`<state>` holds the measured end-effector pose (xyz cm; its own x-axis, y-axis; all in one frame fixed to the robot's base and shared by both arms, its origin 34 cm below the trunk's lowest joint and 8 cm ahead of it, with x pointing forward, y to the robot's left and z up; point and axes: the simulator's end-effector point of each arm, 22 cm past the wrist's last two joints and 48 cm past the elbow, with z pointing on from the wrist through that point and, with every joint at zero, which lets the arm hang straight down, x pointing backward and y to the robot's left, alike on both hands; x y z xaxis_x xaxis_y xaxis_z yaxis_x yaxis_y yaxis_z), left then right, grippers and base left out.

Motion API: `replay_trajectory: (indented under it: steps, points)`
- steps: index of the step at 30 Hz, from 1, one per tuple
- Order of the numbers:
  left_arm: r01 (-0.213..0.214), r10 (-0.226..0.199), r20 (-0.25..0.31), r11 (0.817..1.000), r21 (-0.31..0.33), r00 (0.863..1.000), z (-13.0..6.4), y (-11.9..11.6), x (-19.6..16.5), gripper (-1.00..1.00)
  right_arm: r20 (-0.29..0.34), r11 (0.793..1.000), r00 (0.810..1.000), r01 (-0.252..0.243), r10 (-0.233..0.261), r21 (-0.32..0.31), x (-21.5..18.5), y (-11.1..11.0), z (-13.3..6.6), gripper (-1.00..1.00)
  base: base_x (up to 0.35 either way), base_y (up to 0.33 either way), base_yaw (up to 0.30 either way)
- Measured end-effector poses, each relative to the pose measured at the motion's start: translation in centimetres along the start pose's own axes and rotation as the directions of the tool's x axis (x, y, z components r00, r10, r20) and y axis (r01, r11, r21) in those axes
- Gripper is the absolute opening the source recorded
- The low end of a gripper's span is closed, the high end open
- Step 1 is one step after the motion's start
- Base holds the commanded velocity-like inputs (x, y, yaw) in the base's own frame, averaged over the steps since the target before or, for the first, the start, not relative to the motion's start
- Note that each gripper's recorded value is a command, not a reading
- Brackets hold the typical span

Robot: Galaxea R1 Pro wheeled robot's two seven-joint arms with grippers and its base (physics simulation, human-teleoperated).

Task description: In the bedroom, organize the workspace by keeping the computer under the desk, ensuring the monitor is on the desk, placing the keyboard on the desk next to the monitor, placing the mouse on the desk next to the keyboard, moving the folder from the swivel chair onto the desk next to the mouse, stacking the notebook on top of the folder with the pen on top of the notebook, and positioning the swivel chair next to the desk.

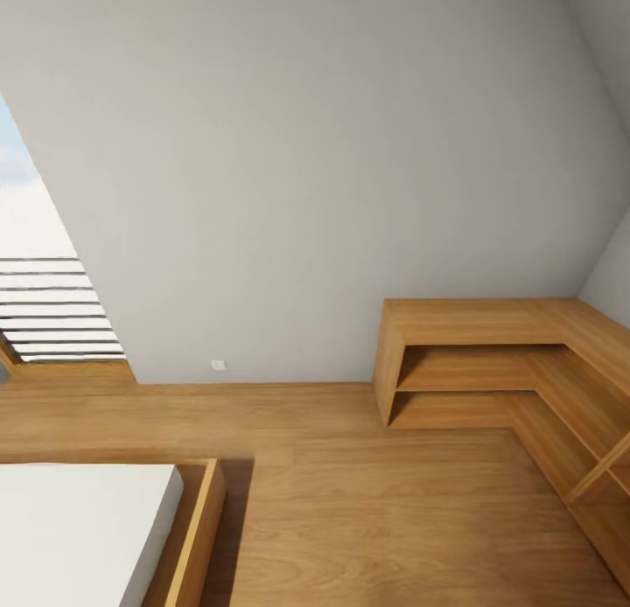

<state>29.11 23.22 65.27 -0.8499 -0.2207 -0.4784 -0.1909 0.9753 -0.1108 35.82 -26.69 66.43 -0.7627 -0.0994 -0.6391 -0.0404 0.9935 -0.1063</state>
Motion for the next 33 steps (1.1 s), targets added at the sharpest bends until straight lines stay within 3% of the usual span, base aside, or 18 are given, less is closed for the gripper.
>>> replay_trajectory:
  steps: [22,33]
  points:
    - [0.0,0.0,-0.001,1.0,0.0,1.0,-0.01,0.02,0.04,1.0,-0.002,1.0,1.0,-0.005,0.005,-0.008,-0.03,0.68,-0.02,1.0,0.301,0.0,-0.003]
    - [0.001,-0.001,-0.003,1.0,-0.001,1.0,-0.03,0.1,0.17,1.0,-0.001,1.0,1.0,-0.003,0.003,0.0,-0.06,0.2,0.02,1.0,0.19,0.0,-0.172]
